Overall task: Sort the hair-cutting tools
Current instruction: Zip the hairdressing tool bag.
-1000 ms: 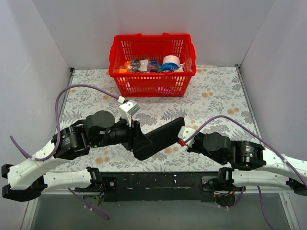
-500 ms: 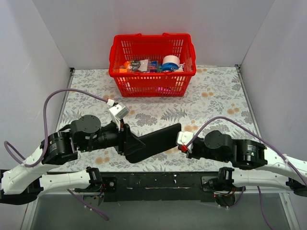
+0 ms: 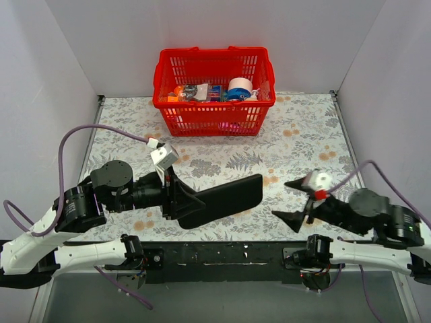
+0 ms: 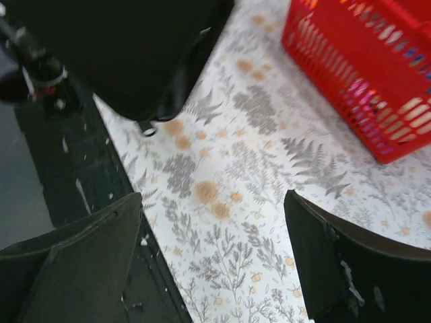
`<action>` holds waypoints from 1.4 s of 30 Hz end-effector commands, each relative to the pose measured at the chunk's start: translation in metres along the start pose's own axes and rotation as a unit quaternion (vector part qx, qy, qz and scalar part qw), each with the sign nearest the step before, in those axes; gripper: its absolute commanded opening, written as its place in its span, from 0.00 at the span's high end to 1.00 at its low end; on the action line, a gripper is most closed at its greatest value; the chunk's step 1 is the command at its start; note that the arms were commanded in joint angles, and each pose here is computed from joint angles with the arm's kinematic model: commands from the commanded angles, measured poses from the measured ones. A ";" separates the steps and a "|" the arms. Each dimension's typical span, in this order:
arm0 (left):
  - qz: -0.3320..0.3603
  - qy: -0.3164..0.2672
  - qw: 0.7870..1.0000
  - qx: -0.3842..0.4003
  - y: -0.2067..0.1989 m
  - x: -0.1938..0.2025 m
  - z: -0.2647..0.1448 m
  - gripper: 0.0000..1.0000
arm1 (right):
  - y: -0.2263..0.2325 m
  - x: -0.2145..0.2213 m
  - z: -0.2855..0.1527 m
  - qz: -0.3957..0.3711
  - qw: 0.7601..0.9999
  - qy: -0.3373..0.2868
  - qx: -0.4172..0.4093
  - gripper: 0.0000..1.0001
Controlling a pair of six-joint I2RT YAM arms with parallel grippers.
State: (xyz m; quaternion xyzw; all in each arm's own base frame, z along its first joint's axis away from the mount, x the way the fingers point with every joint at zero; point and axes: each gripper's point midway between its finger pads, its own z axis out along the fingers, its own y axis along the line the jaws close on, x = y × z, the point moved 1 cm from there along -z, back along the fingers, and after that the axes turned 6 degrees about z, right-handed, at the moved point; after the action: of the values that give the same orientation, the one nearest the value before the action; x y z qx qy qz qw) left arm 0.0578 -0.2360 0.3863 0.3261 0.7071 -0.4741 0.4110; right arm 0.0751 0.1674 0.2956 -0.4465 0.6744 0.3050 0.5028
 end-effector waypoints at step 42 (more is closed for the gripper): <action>0.126 0.010 0.961 0.245 -0.068 0.006 -0.006 1.00 | 0.104 -0.104 -0.052 0.178 0.914 -0.168 -0.323 0.20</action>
State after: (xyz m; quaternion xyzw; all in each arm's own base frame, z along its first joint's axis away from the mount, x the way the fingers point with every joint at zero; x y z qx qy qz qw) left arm -0.0084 -0.2510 0.3893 0.5138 0.5546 -0.5672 0.3267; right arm -0.0237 0.1935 0.3967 -0.3991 0.5345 0.6397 0.3818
